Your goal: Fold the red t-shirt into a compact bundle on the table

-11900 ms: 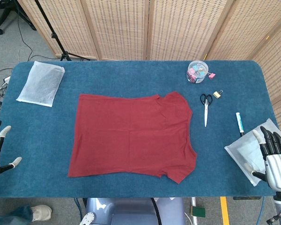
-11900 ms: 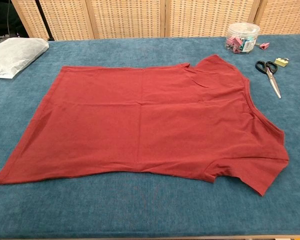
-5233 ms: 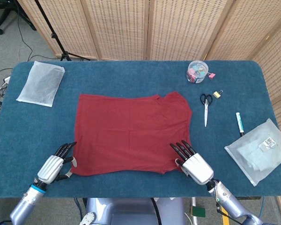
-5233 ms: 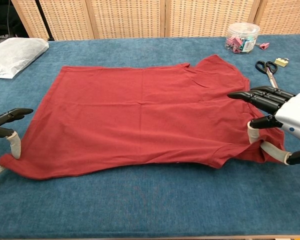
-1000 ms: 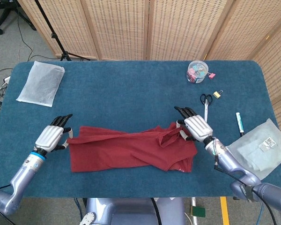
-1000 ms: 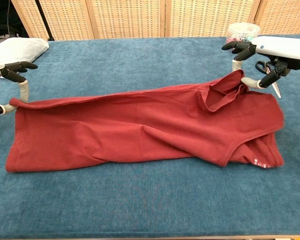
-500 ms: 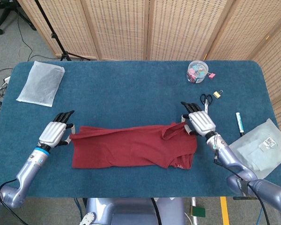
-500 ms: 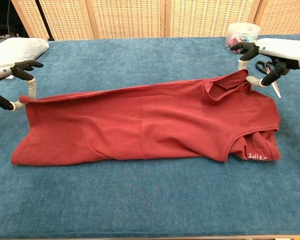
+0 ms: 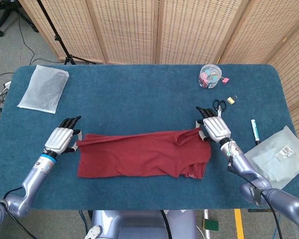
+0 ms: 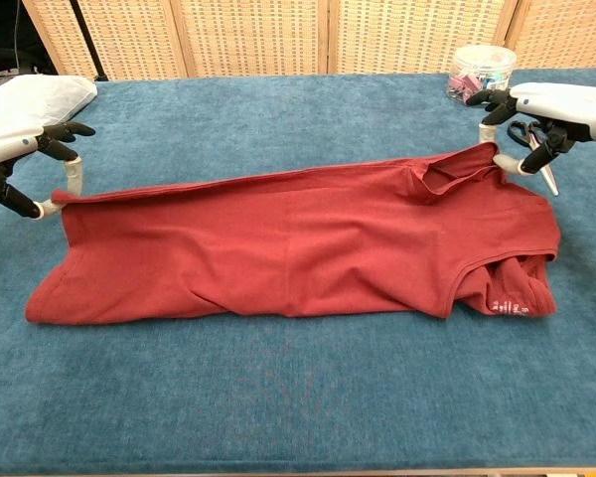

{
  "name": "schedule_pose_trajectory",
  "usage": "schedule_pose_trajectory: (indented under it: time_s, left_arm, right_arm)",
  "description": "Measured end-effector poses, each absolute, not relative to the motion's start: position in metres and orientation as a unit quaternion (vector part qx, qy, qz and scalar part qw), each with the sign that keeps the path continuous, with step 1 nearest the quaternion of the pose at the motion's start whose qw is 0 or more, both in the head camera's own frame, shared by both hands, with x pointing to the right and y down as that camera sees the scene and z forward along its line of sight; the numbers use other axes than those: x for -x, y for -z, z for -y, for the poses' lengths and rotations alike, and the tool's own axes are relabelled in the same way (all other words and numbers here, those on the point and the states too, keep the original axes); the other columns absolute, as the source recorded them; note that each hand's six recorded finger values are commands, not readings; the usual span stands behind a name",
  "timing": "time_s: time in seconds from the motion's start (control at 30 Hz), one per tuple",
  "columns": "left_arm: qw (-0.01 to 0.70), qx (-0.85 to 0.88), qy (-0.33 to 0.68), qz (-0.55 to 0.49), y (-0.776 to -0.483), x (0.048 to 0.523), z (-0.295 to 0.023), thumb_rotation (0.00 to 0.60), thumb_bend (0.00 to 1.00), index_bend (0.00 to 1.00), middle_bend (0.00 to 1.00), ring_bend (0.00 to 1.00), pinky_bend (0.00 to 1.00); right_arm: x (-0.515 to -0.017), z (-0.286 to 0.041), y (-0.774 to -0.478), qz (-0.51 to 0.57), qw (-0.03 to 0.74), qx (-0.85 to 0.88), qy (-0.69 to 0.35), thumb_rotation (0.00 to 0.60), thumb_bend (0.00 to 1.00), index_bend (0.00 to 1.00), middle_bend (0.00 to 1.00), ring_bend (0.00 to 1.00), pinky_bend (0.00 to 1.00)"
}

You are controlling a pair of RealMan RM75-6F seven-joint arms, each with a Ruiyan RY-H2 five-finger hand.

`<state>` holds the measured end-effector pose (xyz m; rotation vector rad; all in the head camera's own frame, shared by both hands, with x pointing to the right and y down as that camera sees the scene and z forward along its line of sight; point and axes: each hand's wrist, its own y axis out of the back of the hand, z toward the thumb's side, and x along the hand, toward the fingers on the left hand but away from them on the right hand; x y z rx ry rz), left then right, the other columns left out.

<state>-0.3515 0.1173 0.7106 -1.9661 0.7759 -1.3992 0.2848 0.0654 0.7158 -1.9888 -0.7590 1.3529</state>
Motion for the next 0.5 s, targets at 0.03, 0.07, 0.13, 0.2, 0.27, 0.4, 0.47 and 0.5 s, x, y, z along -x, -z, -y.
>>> schedule_pose_trajectory:
  time_s: [0.03, 0.07, 0.13, 0.2, 0.27, 0.4, 0.47, 0.5]
  left_arm:
    - [0.299, 0.740, 0.527, -0.292, -0.711, 0.351, -0.117, 0.600, 0.60, 0.74, 0.00, 0.00, 0.00]
    - [0.300, 0.739, 0.527, -0.293, -0.712, 0.350, -0.116, 0.600, 0.60, 0.74, 0.00, 0.00, 0.00]
    - [0.301, 0.738, 0.528, -0.294, -0.714, 0.349, -0.115, 0.600, 0.58, 0.68, 0.00, 0.00, 0.00]
    - [0.302, 0.736, 0.530, -0.294, -0.716, 0.348, -0.114, 0.600, 0.54, 0.50, 0.00, 0.00, 0.00]
    - [0.303, 0.734, 0.531, -0.295, -0.719, 0.348, -0.113, 0.600, 0.50, 0.22, 0.00, 0.00, 0.00]
    - [0.307, 0.731, 0.531, -0.300, -0.720, 0.348, -0.112, 0.600, 0.49, 0.01, 0.00, 0.00, 0.00]
    - [0.309, 0.729, 0.530, -0.304, -0.720, 0.348, -0.111, 0.600, 0.49, 0.00, 0.00, 0.00, 0.00]
    - [0.311, 0.728, 0.529, -0.305, -0.720, 0.348, -0.110, 0.600, 0.48, 0.00, 0.00, 0.00, 0.00]
  right_arm:
    - [-0.285, -0.065, -0.716, 0.287, 0.304, 0.751, -0.511, 0.600, 0.49, 0.36, 0.00, 0.00, 0.00]
    - [-0.285, -0.066, -0.717, 0.287, 0.303, 0.751, -0.512, 0.600, 0.45, 0.28, 0.00, 0.00, 0.00]
    - [-0.286, -0.066, -0.719, 0.286, 0.299, 0.750, -0.516, 0.600, 0.32, 0.08, 0.00, 0.00, 0.00]
    - [-0.288, -0.067, -0.720, 0.284, 0.297, 0.749, -0.520, 0.600, 0.25, 0.01, 0.00, 0.00, 0.00]
    - [-0.289, -0.068, -0.720, 0.285, 0.298, 0.748, -0.520, 0.600, 0.22, 0.00, 0.00, 0.00, 0.00]
    - [-0.290, -0.069, -0.716, 0.293, 0.298, 0.748, -0.516, 0.600, 0.21, 0.00, 0.00, 0.00, 0.00]
    - [-0.290, -0.070, -0.712, 0.298, 0.299, 0.748, -0.512, 0.600, 0.21, 0.00, 0.00, 0.00, 0.00]
    - [-0.290, -0.070, -0.710, 0.300, 0.300, 0.749, -0.509, 0.600, 0.21, 0.00, 0.00, 0.00, 0.00]
